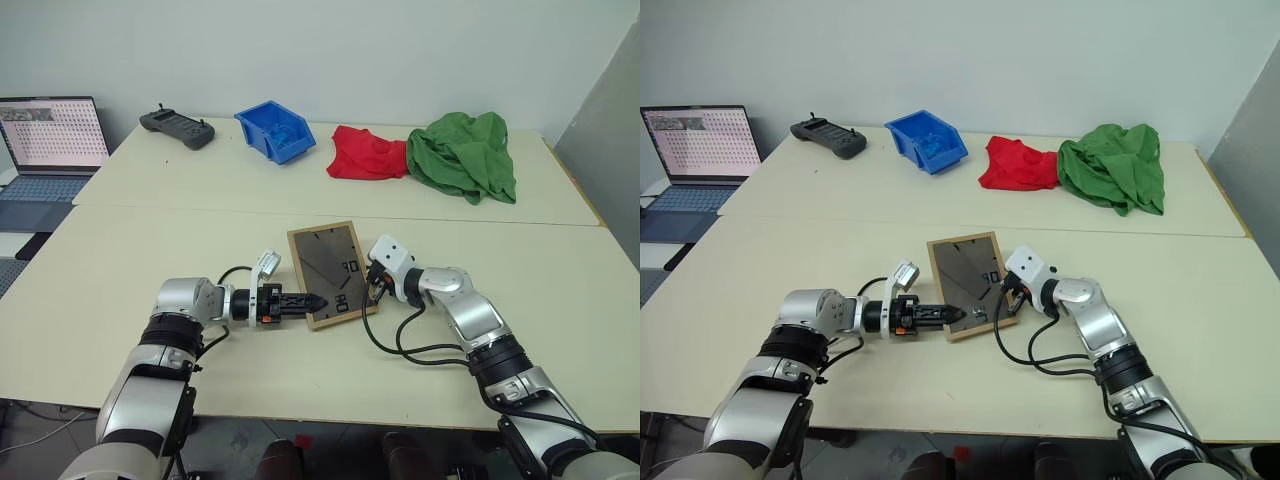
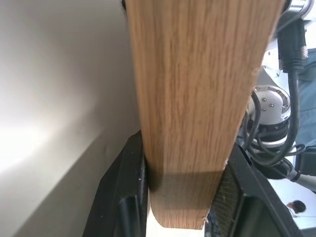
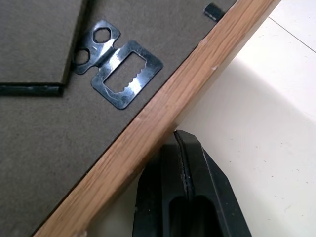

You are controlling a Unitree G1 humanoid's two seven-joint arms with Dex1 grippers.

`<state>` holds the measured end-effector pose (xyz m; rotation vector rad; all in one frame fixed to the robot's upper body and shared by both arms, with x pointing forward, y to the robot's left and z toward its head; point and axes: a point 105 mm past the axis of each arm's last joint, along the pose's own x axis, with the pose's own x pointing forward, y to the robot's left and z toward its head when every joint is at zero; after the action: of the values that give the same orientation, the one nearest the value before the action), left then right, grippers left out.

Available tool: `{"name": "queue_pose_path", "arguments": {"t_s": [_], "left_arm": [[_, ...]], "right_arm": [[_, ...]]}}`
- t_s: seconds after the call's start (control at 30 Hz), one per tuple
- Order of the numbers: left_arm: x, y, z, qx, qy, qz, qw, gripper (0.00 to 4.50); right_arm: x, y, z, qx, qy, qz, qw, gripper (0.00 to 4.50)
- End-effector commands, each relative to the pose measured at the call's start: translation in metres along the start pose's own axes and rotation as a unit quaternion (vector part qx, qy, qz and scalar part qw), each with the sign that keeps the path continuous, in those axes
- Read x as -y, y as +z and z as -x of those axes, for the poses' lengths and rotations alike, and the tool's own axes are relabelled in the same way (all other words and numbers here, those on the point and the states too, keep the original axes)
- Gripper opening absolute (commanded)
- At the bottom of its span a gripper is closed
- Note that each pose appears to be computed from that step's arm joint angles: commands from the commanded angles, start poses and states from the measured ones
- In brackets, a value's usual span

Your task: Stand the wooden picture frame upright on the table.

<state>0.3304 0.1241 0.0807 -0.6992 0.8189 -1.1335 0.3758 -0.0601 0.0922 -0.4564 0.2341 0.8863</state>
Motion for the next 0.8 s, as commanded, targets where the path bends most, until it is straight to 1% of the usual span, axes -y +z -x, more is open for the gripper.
{"name": "queue_pose_path", "arguments": {"t_s": [0.03,0.1,0.13,0.2,0.27,0.33,0.37,0.4,0.53,0.6,0.63,0.67,0.73,0.77,0.8], "left_arm": [[0.02,0.039,0.012,0.056,0.016,-0.072,0.996,1.29],[0.04,0.05,0.017,0.068,-0.008,-0.095,0.993,1.29],[0.049,0.054,0.02,0.073,-0.017,-0.105,0.992,1.29],[0.068,0.058,0.027,0.07,-0.032,-0.138,0.988,1.29],[0.086,0.057,0.029,0.056,-0.041,-0.172,0.983,1.29],[0.097,0.053,0.031,0.042,-0.036,-0.205,0.977,1.29],[0.099,0.053,0.032,0.039,-0.034,-0.213,0.976,1.29],[0.101,0.053,0.033,0.035,-0.029,-0.225,0.973,1.29],[0.108,0.058,0.034,0.037,-0.018,-0.253,0.967,1.29],[0.108,0.06,0.034,0.041,-0.014,-0.259,0.965,1.29],[0.109,0.06,0.034,0.04,-0.013,-0.259,0.965,1.29],[0.109,0.059,0.034,0.038,-0.012,-0.261,0.965,1.29],[0.107,0.058,0.034,0.035,-0.008,-0.263,0.964,1.29],[0.107,0.058,0.034,0.035,-0.008,-0.262,0.964,1.29],[0.107,0.059,0.034,0.04,-0.006,-0.265,0.963,1.29]], "right_arm": [[0.041,0.02,0.029,0.033,-0.065,0.023,0.997,0.0],[0.059,0.032,0.047,0.05,-0.081,0.025,0.995,0.0],[0.065,0.04,0.056,0.062,-0.083,0.024,0.994,0.27],[0.068,0.064,0.075,0.102,-0.051,-0.004,0.993,0.52],[0.057,0.09,0.089,0.142,0.011,-0.017,0.99,0.94],[0.037,0.117,0.101,0.18,0.093,-0.026,0.979,1.39],[0.032,0.125,0.103,0.189,0.113,-0.03,0.975,1.65],[0.026,0.138,0.103,0.205,0.135,-0.033,0.969,1.86],[0.008,0.173,0.098,0.246,0.19,-0.034,0.95,2.75],[-0.001,0.182,0.094,0.255,0.209,-0.029,0.944,3.24],[-0.004,0.188,0.091,0.264,0.214,-0.031,0.94,3.38],[-0.007,0.192,0.087,0.268,0.216,-0.031,0.938,3.66],[-0.011,0.195,0.081,0.268,0.217,-0.024,0.938,4.02],[-0.013,0.193,0.076,0.262,0.212,-0.012,0.941,4.3],[-0.013,0.191,0.069,0.259,0.201,-0.008,0.945,4.46]]}}
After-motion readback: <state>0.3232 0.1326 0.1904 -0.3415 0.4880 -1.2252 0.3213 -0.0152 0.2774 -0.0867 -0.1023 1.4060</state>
